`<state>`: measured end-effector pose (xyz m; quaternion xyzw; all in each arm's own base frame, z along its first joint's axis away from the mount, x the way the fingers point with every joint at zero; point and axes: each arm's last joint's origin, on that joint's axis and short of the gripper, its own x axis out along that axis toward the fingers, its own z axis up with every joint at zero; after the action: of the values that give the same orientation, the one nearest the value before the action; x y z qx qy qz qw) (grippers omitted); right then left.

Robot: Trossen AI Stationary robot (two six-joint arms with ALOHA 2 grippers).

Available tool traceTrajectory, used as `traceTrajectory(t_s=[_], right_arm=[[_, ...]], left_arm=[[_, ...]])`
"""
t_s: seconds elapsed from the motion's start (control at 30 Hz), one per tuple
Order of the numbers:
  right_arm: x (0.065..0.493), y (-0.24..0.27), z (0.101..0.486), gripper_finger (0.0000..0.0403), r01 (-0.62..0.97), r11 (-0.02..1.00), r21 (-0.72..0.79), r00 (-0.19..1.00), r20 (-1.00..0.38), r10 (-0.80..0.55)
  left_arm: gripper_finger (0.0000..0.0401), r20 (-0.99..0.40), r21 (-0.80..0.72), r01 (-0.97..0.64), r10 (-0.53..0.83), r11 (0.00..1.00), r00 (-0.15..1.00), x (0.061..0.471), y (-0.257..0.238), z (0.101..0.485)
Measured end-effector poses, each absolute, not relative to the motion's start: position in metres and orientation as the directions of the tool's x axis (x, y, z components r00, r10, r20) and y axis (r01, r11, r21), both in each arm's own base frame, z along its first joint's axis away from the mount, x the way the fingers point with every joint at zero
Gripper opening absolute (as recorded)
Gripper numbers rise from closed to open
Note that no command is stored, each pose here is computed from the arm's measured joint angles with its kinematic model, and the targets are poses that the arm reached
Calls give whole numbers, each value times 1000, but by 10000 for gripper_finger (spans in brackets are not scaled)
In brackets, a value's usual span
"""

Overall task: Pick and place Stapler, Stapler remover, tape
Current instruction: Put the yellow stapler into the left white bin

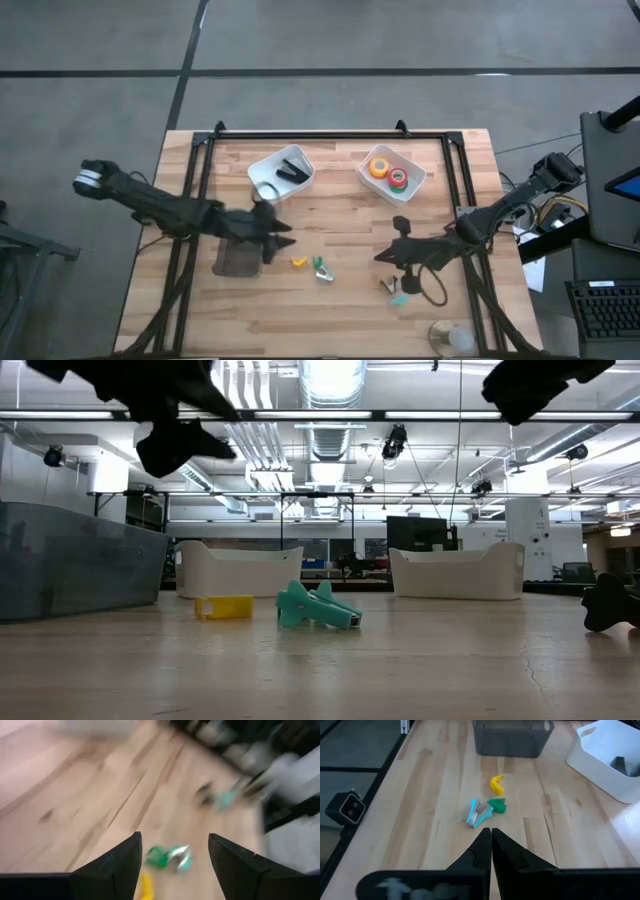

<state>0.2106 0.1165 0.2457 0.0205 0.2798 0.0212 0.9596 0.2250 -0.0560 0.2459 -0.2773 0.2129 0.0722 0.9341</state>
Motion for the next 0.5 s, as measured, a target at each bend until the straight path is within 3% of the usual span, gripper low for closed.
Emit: traceTrajectory(t_s=[0.17, 0.5], right_arm=[[199, 113, 252, 8, -38, 996, 84, 859, -506, 75], [194, 113, 255, 8, -50, 994, 99, 871, -483, 92]], left_arm=[[229, -540, -355, -274, 43, 894, 840, 253, -88, 256], [229, -724, -157, -332, 120, 930, 679, 295, -115, 221]])
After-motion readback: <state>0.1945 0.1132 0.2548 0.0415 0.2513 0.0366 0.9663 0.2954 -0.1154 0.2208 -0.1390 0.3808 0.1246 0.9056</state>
